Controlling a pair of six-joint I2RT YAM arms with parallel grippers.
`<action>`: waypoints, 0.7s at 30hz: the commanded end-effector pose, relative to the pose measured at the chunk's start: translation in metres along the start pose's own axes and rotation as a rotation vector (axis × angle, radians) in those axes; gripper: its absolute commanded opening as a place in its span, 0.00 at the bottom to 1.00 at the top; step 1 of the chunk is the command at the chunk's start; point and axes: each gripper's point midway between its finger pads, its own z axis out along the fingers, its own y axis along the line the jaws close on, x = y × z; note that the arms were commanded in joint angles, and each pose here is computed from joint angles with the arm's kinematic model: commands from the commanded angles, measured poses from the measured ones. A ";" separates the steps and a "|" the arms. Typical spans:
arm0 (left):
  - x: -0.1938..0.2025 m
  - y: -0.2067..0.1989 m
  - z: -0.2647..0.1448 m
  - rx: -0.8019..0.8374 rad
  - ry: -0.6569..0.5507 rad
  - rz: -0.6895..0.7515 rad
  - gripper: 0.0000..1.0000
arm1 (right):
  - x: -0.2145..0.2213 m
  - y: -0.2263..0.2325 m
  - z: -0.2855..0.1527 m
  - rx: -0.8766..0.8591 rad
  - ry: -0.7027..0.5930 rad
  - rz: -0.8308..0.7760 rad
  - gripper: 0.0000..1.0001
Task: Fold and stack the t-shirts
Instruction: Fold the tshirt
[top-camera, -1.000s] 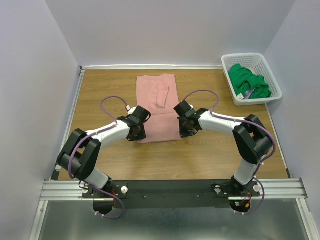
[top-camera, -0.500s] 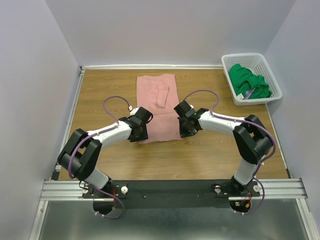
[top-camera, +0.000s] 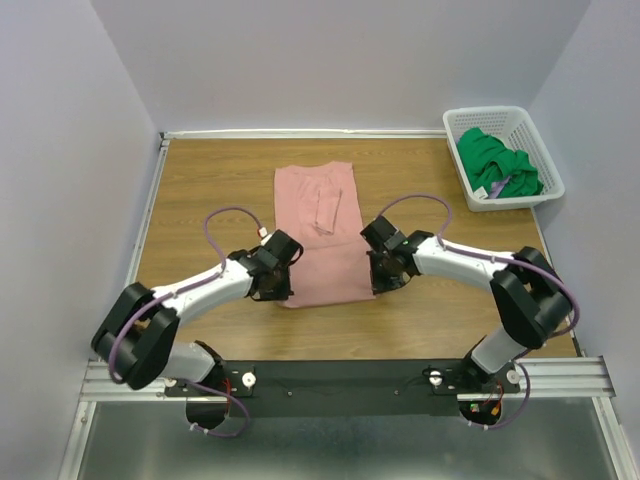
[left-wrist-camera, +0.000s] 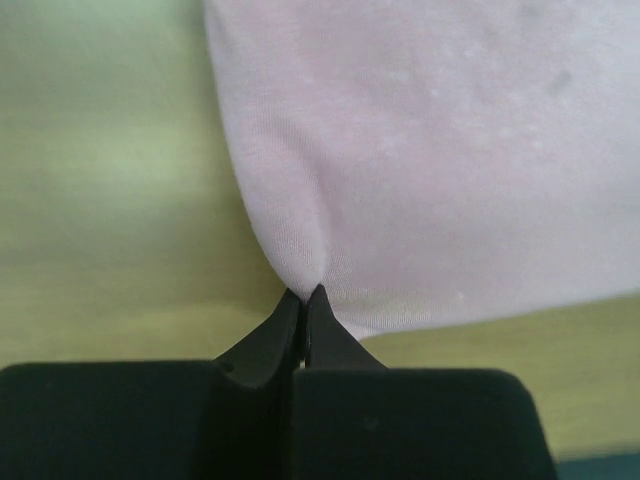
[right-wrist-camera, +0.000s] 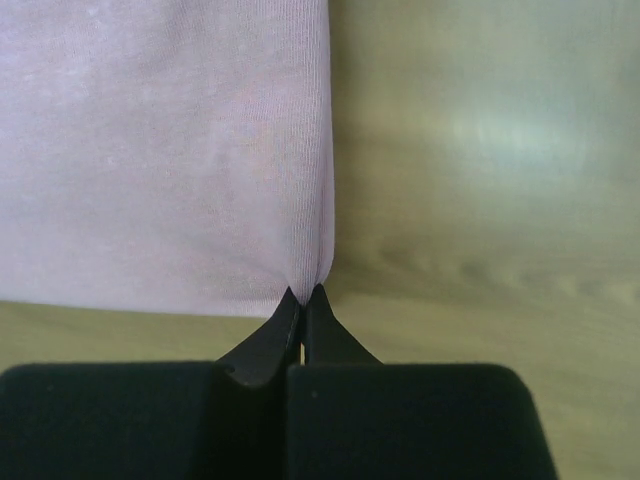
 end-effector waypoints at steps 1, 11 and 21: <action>0.049 -0.004 -0.033 0.068 0.142 0.034 0.00 | 0.062 -0.029 -0.027 0.038 0.168 0.017 0.01; 0.139 -0.039 -0.130 0.315 0.383 0.103 0.00 | 0.122 -0.047 -0.107 -0.023 0.328 0.019 0.01; 0.070 -0.044 -0.153 0.305 0.190 0.109 0.00 | 0.044 -0.043 -0.137 0.083 0.129 -0.044 0.01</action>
